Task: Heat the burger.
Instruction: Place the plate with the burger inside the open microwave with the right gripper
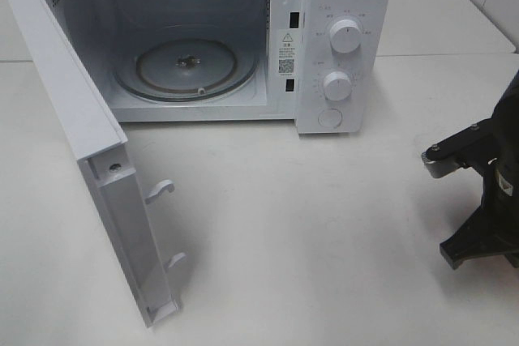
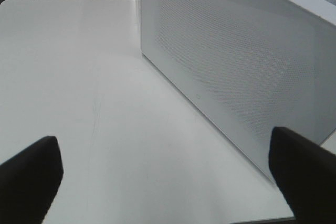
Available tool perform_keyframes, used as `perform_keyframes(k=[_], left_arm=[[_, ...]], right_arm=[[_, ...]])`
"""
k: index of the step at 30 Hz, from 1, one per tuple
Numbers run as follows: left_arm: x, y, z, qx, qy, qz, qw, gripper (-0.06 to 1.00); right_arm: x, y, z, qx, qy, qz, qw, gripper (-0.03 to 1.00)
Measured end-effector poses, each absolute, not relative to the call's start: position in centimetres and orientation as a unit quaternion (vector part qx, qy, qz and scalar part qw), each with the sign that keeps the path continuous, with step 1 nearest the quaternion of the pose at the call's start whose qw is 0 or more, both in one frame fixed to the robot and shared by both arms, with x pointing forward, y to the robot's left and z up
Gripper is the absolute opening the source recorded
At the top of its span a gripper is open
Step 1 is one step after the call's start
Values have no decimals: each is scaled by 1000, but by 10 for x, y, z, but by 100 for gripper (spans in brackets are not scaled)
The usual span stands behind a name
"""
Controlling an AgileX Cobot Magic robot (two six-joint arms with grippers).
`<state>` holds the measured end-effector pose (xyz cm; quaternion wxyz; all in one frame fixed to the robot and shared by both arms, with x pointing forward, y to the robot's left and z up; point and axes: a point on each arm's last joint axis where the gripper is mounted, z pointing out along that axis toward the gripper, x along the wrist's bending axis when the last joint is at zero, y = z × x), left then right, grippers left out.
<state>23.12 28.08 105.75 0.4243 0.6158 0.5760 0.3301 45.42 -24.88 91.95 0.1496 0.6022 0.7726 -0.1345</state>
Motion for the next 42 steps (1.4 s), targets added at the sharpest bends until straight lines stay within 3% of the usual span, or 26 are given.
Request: perform_keyframes(k=[26, 42], left_arm=[[231, 281, 1058, 616, 576, 330, 424, 99], [231, 281, 1058, 616, 576, 330, 424, 99]], right_arm=[[423, -219, 960, 530, 817, -111, 198, 4], [401, -186, 964, 429, 873, -101, 208, 4]])
